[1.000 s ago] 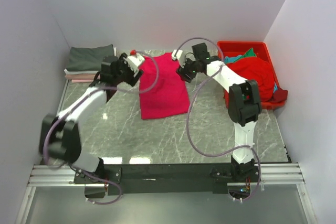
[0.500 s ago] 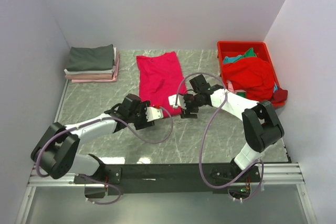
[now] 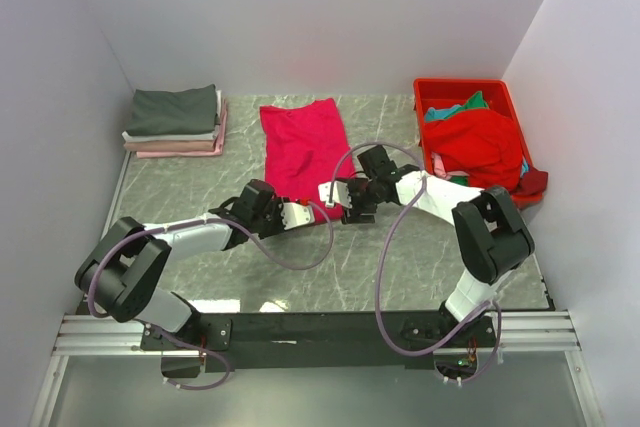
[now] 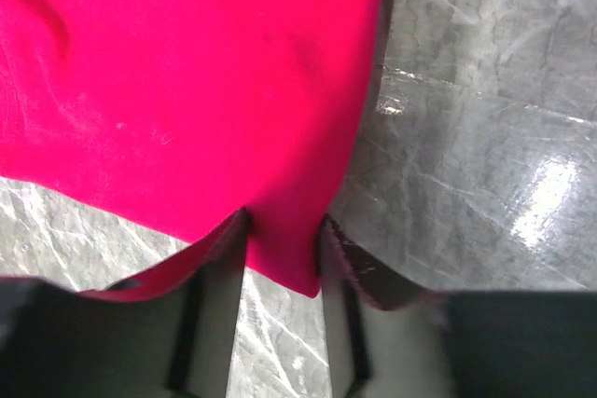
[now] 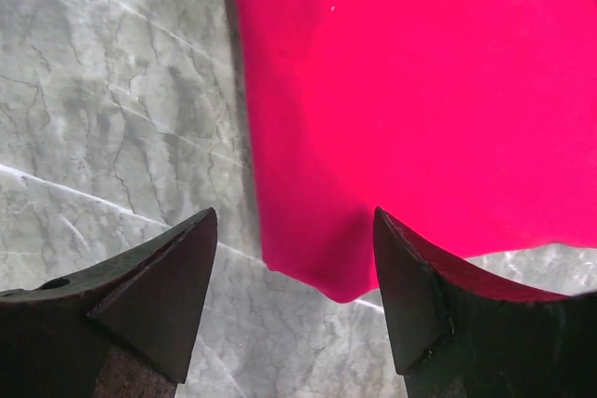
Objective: Fold and stack the t-shirts
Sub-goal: Fold the tshirt
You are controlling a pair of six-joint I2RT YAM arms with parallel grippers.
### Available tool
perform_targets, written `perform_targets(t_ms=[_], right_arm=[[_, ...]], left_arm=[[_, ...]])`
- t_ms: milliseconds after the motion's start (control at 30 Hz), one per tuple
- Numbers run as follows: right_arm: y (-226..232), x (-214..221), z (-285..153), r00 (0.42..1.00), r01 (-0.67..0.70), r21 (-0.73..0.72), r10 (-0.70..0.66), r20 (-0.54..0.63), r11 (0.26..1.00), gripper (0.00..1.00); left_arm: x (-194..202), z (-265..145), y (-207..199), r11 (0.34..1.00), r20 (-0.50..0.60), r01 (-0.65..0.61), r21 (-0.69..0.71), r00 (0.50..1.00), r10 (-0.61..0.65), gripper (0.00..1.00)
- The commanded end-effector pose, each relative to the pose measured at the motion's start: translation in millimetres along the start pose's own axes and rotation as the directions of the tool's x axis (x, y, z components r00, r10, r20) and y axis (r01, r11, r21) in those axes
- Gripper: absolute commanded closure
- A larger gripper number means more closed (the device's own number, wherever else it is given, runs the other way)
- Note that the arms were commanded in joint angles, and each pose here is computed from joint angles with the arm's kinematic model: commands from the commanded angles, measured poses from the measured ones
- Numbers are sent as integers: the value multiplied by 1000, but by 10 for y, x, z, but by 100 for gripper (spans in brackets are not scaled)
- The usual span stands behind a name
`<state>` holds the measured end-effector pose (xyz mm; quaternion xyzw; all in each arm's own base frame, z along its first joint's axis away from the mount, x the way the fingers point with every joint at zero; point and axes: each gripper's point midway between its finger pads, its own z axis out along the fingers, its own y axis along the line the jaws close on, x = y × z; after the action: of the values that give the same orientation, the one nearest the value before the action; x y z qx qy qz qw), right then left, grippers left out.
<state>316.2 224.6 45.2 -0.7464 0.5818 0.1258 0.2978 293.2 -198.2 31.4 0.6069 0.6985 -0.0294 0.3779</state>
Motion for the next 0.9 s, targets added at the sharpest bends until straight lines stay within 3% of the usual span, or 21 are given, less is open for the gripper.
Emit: perform_targets(t_ms=[0,233,433,600,867], right_arm=[[16,20,79,999,27,5,-27,-22,1000,26],[33,122,187,998,9,2,-9,-62,1000,30],[10,147,226,998,-17,0,17,-64,1000,45],[-58,9,23,997,-52,-17,53,53,998,38],[-88,108,15,999,-43,-34,44,14,998,35]], left_arm=[[-55,-8,29,1000,26,5,-24,1000,-4,62],[-44,-2,6,1000,32,9,-23,999,-8,72],[27,42,-36,1000,12,3,-10,1000,-3,75],[28,63,-59,1000,11,2,3,1000,-2,72],[32,47,-50,1000,12,-7,-5,1000,7,72]])
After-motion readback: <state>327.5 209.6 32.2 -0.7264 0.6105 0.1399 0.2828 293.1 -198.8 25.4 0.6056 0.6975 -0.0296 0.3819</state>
